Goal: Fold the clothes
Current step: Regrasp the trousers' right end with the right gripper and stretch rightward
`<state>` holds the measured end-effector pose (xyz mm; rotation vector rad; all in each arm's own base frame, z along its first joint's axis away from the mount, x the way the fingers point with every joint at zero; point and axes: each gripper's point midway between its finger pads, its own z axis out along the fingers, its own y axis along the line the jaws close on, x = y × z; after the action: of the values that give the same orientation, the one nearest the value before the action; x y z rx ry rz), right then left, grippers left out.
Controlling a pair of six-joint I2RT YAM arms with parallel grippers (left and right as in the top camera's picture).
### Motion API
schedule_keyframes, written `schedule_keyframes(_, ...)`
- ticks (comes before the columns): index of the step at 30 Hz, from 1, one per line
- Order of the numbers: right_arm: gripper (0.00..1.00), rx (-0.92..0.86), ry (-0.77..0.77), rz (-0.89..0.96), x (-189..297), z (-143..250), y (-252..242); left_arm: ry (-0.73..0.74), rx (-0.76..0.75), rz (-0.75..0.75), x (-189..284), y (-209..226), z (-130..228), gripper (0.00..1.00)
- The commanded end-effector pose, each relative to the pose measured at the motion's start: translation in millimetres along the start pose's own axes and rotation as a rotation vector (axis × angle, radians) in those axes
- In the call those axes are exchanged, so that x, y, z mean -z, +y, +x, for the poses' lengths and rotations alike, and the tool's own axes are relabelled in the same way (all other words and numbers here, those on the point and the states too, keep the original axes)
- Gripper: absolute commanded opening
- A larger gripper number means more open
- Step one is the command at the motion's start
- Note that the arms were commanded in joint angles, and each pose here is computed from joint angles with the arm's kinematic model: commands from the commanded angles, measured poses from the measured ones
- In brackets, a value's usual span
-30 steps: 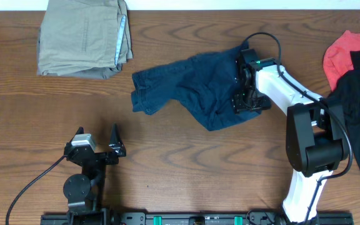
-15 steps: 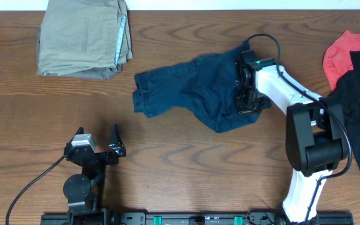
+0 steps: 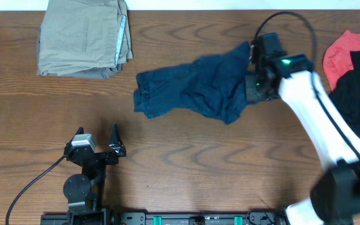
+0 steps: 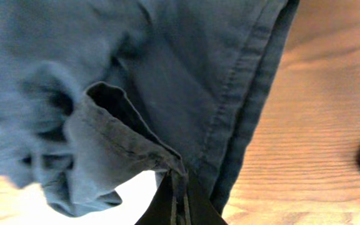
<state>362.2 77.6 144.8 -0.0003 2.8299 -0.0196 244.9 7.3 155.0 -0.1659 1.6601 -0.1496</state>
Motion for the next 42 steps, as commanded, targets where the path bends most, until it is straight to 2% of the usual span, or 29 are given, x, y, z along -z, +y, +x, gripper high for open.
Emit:
schedule_keyframes(1,0.01,-0.035,-0.116,-0.074,43.4,-10.3,7.2,0.046,-0.013,0.007,-0.6,0.1,15.0,0.98)
schedule_keyframes(7,0.01,-0.033,-0.224,-0.185,91.6,-8.9,16.7,0.046,-0.013,0.007,-0.6,0.1,15.0,0.98)
schedule_keyframes(12,0.01,-0.031,-0.271,-0.226,110.8,-7.8,19.6,0.046,-0.013,0.007,-0.6,0.1,15.0,0.98)
schedule_keyframes(30,0.01,-0.103,-0.384,-0.251,124.6,-33.0,14.9,0.046,-0.006,0.014,-0.6,-1.1,14.8,0.98)
schedule_keyframes(34,0.01,-0.106,-0.397,-0.264,126.5,-36.4,16.4,0.060,0.090,0.105,0.4,-17.3,15.7,0.98)
schedule_keyframes(37,0.01,-0.096,-0.395,-0.302,128.5,-36.3,23.1,0.060,0.091,0.123,0.7,-20.5,15.3,0.98)
schedule_keyframes(42,0.02,-0.083,-0.367,-0.353,129.1,-30.7,31.8,0.123,0.107,0.400,14.0,-66.8,22.5,0.98)
